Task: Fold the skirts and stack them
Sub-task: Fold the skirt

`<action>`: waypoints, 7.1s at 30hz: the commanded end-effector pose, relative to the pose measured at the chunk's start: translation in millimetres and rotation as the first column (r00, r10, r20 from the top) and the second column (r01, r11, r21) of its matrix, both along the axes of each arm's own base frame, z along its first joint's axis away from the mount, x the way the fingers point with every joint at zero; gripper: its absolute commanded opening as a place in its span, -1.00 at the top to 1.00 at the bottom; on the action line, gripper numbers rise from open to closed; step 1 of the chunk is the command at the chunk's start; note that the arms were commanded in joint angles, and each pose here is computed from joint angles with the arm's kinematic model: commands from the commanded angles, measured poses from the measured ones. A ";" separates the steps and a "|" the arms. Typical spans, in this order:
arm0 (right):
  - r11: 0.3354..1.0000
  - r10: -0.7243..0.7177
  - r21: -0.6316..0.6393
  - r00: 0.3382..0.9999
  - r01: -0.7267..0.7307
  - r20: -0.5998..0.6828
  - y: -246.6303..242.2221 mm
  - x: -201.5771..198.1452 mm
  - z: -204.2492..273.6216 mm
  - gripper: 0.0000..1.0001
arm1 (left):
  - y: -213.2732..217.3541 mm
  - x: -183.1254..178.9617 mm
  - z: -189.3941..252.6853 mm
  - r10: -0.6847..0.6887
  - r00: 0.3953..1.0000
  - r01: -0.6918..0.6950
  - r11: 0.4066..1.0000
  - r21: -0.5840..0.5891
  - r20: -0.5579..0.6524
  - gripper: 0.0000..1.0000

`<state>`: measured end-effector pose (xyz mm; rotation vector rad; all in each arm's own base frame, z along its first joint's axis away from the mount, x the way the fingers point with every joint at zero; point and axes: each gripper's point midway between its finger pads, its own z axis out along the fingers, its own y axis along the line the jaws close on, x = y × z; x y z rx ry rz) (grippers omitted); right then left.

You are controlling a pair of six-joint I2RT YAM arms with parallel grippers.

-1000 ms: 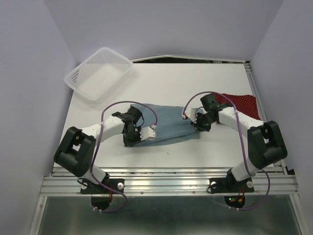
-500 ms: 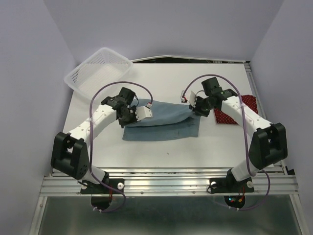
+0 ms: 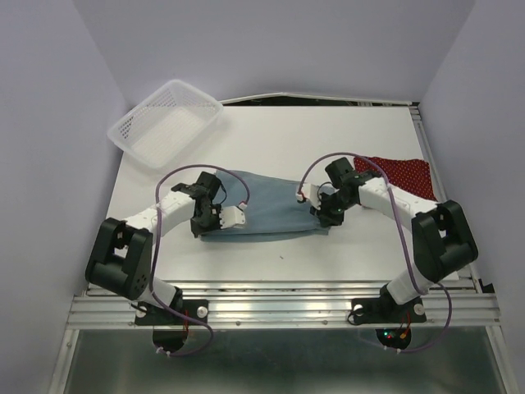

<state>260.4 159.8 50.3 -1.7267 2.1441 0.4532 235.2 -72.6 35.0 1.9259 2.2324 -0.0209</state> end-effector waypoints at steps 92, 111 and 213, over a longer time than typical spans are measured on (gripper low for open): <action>0.641 -0.233 0.295 0.545 0.709 -0.805 151.2 25.6 6.3 0.05 | -132.4 160.4 219.0 0.443 0.888 -0.191 0.604 -0.774 0.126 -0.04; 0.751 -0.434 0.253 0.745 0.610 -0.507 100.9 70.6 1.9 0.03 | -98.7 118.6 77.7 0.574 0.818 -0.472 0.718 -0.512 0.051 0.06; 0.467 -0.336 -0.286 -0.132 0.837 -0.933 97.0 -26.2 23.1 0.99 | -234.6 -30.8 14.5 0.136 0.733 0.137 0.930 -0.341 0.667 -0.36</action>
